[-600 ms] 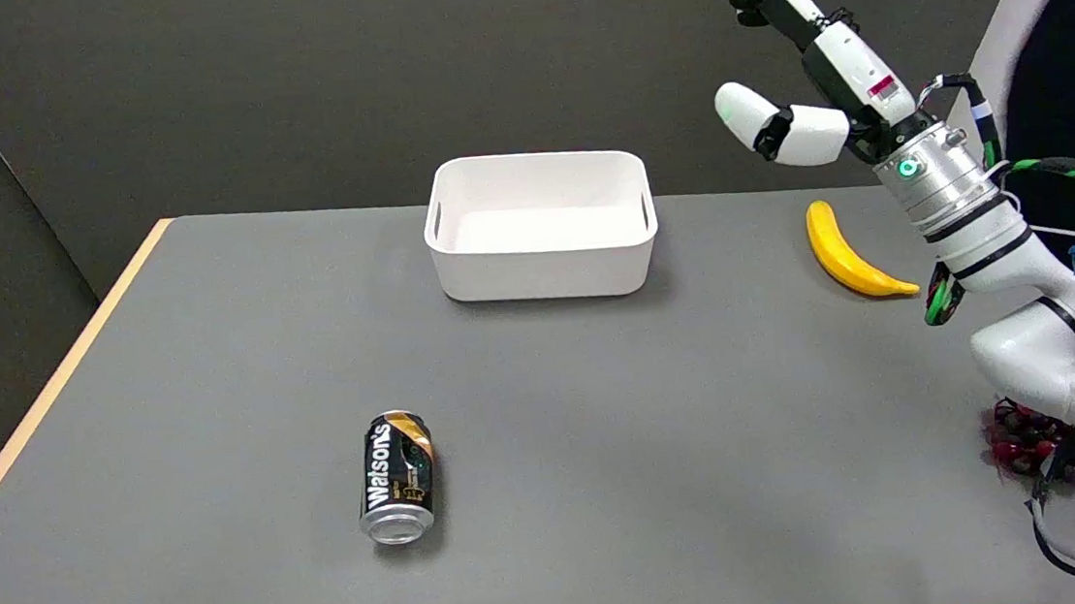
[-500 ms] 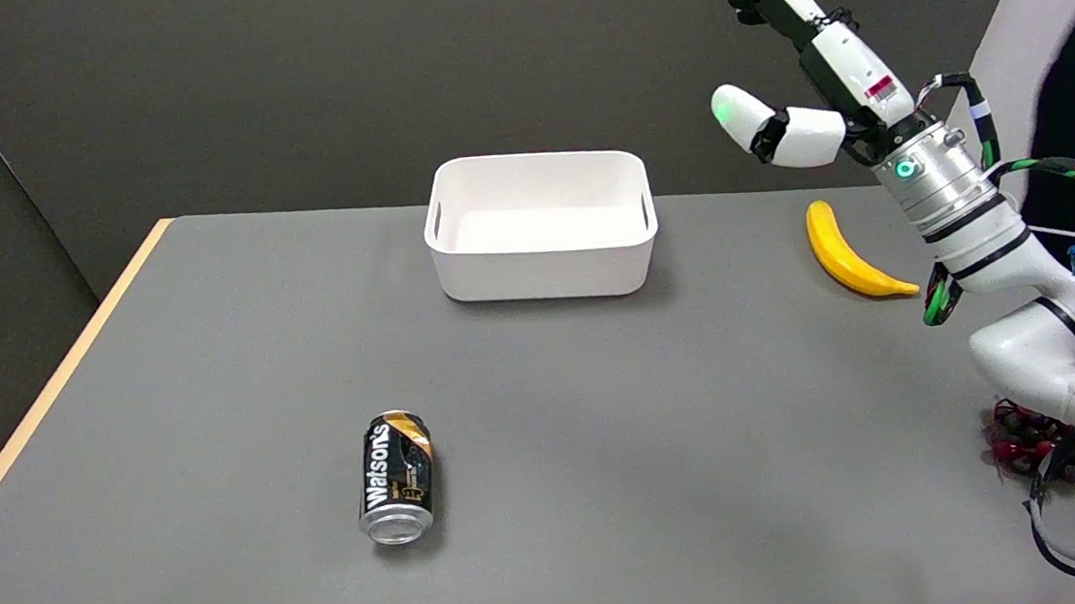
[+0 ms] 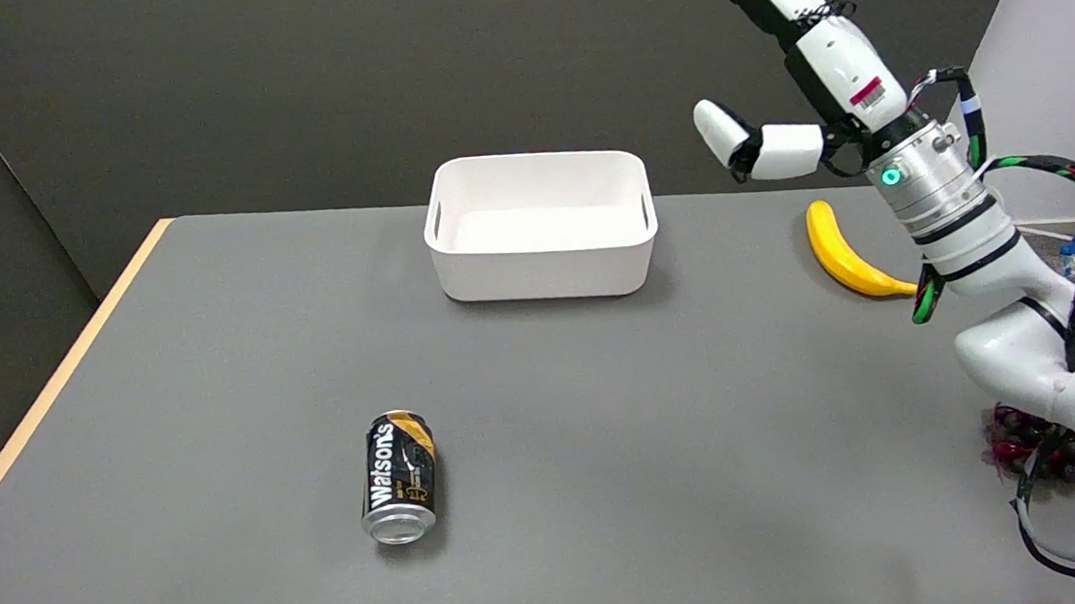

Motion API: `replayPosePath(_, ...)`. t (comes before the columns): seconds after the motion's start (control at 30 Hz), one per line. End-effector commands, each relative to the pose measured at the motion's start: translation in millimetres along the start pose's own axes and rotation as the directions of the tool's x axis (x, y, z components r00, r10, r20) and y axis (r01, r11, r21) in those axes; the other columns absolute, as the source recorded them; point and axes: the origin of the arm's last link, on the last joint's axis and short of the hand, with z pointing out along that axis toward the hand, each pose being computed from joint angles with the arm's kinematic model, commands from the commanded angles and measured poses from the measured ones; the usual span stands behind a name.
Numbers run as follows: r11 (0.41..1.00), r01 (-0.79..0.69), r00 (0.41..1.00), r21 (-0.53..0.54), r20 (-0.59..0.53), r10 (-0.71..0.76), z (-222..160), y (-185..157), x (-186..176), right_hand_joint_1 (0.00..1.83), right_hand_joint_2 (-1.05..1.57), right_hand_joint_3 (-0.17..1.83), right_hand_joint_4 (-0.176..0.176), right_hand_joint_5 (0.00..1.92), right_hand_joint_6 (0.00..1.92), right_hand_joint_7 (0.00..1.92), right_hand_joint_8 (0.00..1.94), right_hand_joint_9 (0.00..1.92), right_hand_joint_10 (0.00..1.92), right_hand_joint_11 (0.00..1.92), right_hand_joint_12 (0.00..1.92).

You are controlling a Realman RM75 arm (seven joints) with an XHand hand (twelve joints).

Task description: Pick up the black can.

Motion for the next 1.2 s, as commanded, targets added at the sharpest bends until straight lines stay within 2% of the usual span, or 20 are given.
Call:
replayPosePath(0.03, 0.888, 0.23, 0.961, 0.397, 0.048, -0.271, 22.1, -59.8, -29.3, 0.6, 0.68, 1.0, 0.055, 0.08, 0.34, 0.1, 0.25, 0.09, 0.55, 0.0, 0.92)
replayPosePath(0.1, 0.871, 0.175, 0.96, 0.459, 0.118, -0.255, 26.0, -70.0, -38.8, 0.59, 0.67, 1.0, 0.061, 0.07, 0.3, 0.1, 0.24, 0.09, 0.54, 0.0, 0.91)
replayPosePath(0.27, 0.841, 0.125, 0.944, 0.527, 0.199, -0.264, 20.8, -80.3, -57.7, 0.6, 0.64, 1.03, 0.071, 0.06, 0.2, 0.09, 0.25, 0.1, 0.56, 0.0, 0.93)
replayPosePath(0.43, 0.817, 0.095, 0.915, 0.569, 0.273, -0.296, 0.1, -86.4, -80.7, 0.6, 0.64, 1.02, 0.064, 0.0, 0.13, 0.04, 0.22, 0.07, 0.55, 0.0, 0.87)
replayPosePath(0.47, 0.811, 0.091, 0.908, 0.578, 0.286, -0.305, -4.7, -88.1, -84.9, 0.65, 0.65, 1.03, 0.058, 0.0, 0.09, 0.04, 0.17, 0.06, 0.54, 0.0, 0.82)
replayPosePath(0.63, 0.782, 0.078, 0.888, 0.619, 0.313, -0.336, -18.5, -96.1, -94.6, 0.69, 0.63, 1.01, 0.055, 0.0, 0.0, 0.0, 0.08, 0.04, 0.48, 0.0, 0.74)
replayPosePath(0.83, 0.733, 0.067, 0.86, 0.677, 0.333, -0.386, -27.3, -106.0, -108.6, 0.73, 0.61, 0.97, 0.052, 0.0, 0.0, 0.0, 0.01, 0.02, 0.4, 0.0, 0.64)
replayPosePath(1.03, 0.687, 0.037, 0.839, 0.725, 0.352, -0.416, -27.6, -119.5, -131.3, 0.77, 0.58, 0.94, 0.056, 0.0, 0.0, 0.0, 0.0, 0.0, 0.35, 0.0, 0.59)
replayPosePath(1.2, 0.64, 0.077, 0.801, 0.764, 0.335, -0.496, -22.1, -125.1, -148.0, 0.81, 0.59, 0.94, 0.054, 0.0, 0.0, 0.0, 0.0, 0.0, 0.32, 0.0, 0.56)
